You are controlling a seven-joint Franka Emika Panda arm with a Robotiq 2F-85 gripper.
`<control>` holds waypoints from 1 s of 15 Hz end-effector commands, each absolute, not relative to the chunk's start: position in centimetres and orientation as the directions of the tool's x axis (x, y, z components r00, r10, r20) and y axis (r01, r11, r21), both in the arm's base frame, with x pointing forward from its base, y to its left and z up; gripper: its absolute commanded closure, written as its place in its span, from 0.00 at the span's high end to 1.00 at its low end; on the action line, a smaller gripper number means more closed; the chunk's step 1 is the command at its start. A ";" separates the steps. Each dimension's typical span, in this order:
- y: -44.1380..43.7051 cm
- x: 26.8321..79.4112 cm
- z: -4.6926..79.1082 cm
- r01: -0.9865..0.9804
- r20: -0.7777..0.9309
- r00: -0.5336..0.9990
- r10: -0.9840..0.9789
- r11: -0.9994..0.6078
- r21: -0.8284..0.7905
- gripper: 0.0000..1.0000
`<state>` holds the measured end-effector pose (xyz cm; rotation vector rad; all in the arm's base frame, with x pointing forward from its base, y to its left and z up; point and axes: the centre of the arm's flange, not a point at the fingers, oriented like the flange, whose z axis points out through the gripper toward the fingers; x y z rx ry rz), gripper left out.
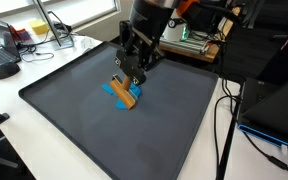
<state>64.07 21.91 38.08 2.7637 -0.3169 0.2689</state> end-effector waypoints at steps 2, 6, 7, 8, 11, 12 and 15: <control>19.0 66.2 40.7 -0.255 0.161 0.961 -0.223 -0.943 0.214 0.22; 14.7 66.1 41.9 -0.256 0.153 0.960 -0.233 -0.954 0.156 0.22; 13.7 66.0 42.2 -0.257 0.150 0.960 -0.236 -0.957 0.138 0.22; 12.2 65.7 42.8 -0.261 0.148 0.959 -0.244 -0.958 0.115 0.22; 8.4 65.1 44.7 -0.282 0.150 0.950 -0.272 -0.958 0.051 0.22; 7.4 64.8 45.4 -0.285 0.150 0.949 -0.278 -0.958 0.030 0.22; 4.6 63.4 47.5 -0.270 0.151 0.951 -0.270 -0.963 -0.025 0.22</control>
